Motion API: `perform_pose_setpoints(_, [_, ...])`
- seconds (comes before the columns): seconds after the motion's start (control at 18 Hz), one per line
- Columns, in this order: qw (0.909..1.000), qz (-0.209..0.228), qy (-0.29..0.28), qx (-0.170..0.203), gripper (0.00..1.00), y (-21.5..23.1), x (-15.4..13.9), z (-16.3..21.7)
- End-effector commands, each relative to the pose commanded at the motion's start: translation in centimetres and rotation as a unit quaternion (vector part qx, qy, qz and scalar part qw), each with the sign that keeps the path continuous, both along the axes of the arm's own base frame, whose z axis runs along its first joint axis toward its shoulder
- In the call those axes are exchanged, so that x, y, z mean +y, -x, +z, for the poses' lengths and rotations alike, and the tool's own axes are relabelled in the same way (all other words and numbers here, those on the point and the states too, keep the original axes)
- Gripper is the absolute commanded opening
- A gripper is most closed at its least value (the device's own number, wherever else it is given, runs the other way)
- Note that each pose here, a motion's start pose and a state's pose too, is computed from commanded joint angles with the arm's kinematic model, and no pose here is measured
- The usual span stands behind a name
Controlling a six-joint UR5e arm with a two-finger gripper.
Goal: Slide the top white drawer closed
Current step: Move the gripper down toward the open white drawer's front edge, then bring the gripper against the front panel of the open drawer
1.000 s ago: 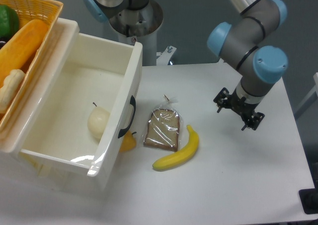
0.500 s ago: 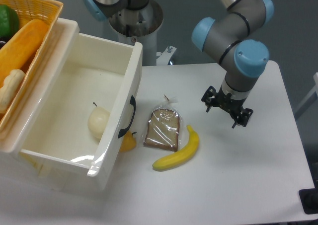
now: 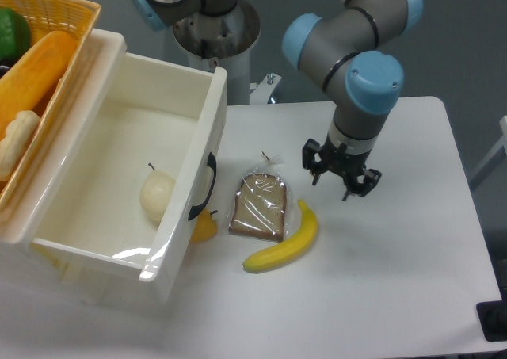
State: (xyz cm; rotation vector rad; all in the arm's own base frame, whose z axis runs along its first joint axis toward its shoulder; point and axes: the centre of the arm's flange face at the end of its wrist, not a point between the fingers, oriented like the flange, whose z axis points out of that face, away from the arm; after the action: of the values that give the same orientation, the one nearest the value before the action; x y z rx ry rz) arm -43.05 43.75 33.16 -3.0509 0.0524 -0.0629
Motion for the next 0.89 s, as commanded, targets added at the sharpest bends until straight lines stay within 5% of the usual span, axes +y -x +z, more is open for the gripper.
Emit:
perform_pose_setpoints(0.17, [0.9953,0.062,-0.03,-0.069,0.02,-1.8,1.6,0.5])
perform_pose_setpoints(0.44, [0.9812,0.073,-0.061,-0.168,0.02,-3.8,2.5,0.7])
perform_pose_setpoints(0.89, [0.9643,0.089,-0.077,-0.237,0.02,-5.2,2.6,1.3])
